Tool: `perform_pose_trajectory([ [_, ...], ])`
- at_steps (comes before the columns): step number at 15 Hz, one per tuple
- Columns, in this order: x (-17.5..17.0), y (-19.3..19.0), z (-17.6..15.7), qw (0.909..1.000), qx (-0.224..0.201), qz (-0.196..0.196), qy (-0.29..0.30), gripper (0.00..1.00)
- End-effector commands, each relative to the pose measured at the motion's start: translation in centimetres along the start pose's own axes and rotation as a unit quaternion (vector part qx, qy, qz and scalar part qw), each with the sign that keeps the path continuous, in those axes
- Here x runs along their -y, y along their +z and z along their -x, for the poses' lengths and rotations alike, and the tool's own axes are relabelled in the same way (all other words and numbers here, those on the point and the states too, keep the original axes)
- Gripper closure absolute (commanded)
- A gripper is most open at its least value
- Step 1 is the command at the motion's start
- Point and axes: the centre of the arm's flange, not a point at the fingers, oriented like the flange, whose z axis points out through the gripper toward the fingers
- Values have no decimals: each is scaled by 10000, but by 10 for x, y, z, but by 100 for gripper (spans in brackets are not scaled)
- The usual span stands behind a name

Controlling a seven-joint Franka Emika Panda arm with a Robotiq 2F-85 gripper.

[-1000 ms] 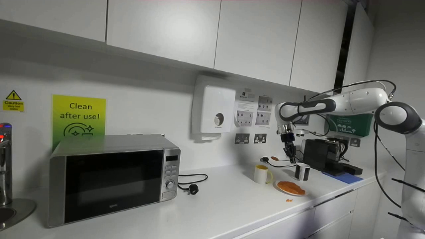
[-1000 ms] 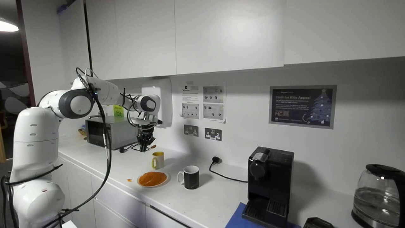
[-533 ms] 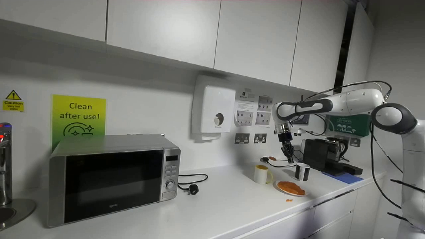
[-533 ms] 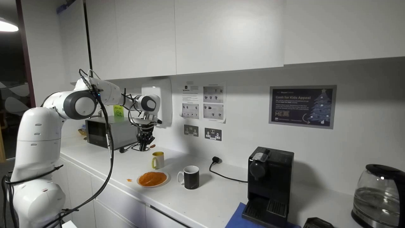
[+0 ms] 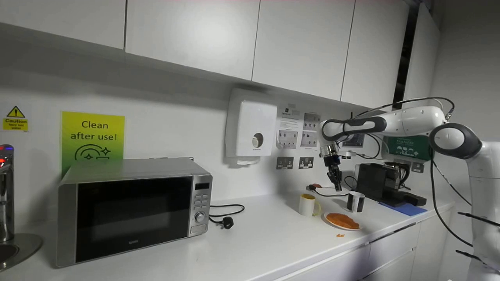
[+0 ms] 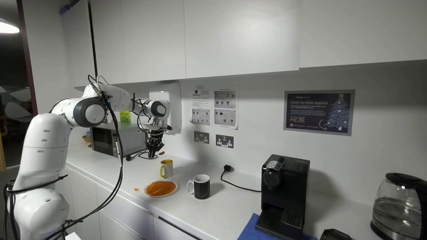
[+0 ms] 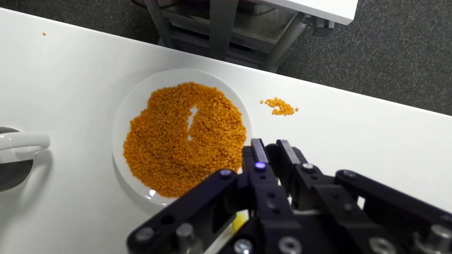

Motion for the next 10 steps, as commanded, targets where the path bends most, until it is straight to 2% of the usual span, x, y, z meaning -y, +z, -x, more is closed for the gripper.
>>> perform_pose_trajectory([
  [1,1,-13,-11,9998,104,-134,145,97],
  [10,0,-7,-32,9994,145,-140,275,97],
])
